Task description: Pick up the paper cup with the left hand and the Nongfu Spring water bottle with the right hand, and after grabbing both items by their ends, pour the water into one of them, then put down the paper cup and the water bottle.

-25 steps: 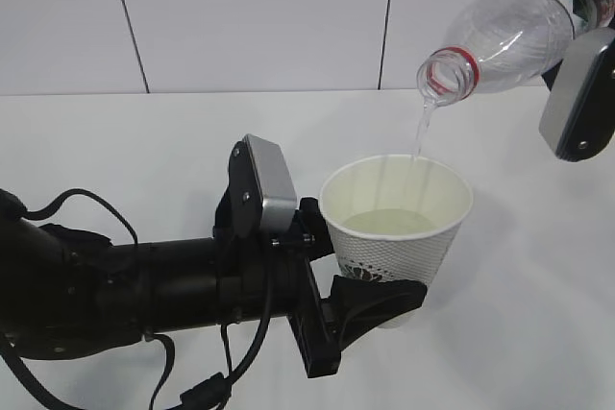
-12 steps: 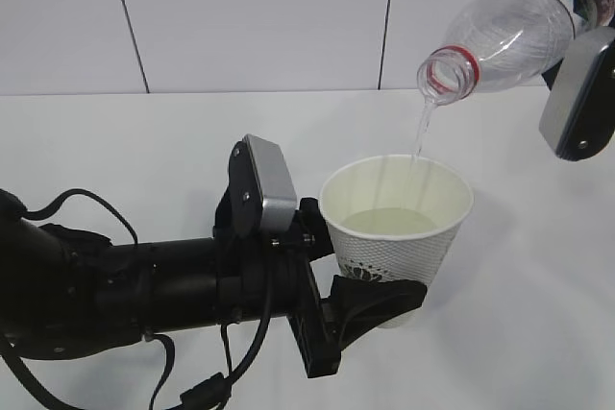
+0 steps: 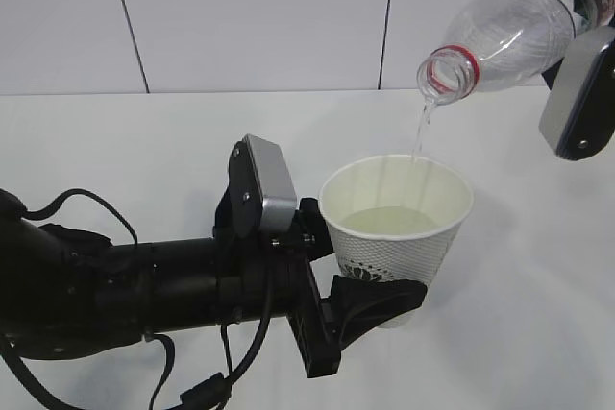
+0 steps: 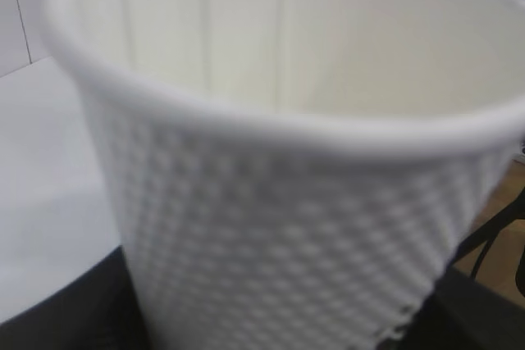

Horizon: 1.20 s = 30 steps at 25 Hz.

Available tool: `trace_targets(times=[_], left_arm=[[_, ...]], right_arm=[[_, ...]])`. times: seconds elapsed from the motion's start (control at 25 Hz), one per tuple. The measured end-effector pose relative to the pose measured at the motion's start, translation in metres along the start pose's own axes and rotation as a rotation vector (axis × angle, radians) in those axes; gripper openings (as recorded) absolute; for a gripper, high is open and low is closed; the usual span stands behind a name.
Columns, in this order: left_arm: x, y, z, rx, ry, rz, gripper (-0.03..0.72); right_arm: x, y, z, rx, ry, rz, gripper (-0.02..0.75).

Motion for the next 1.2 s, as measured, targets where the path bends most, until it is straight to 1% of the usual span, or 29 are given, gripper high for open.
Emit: trace_targets(times=[1.2], left_arm=[[0.0001, 0.0, 0.0002, 0.002, 0.0, -0.001, 0.521]], right_arm=[[-0.0009, 0.0, 0.0001, 0.001, -0.01, 0.005, 0.456]])
Point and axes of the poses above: a point on each arm's last joint axis where the gripper is mounted, y pointing out along that axis toward the gripper, x along the wrist's bending axis when the last joint is at zero, z = x × y, the point moved 7 cm from there along y, pointing out along that axis toward the gripper, and after that the axes turned 5 degrees about -y, right-handed, at the moved point
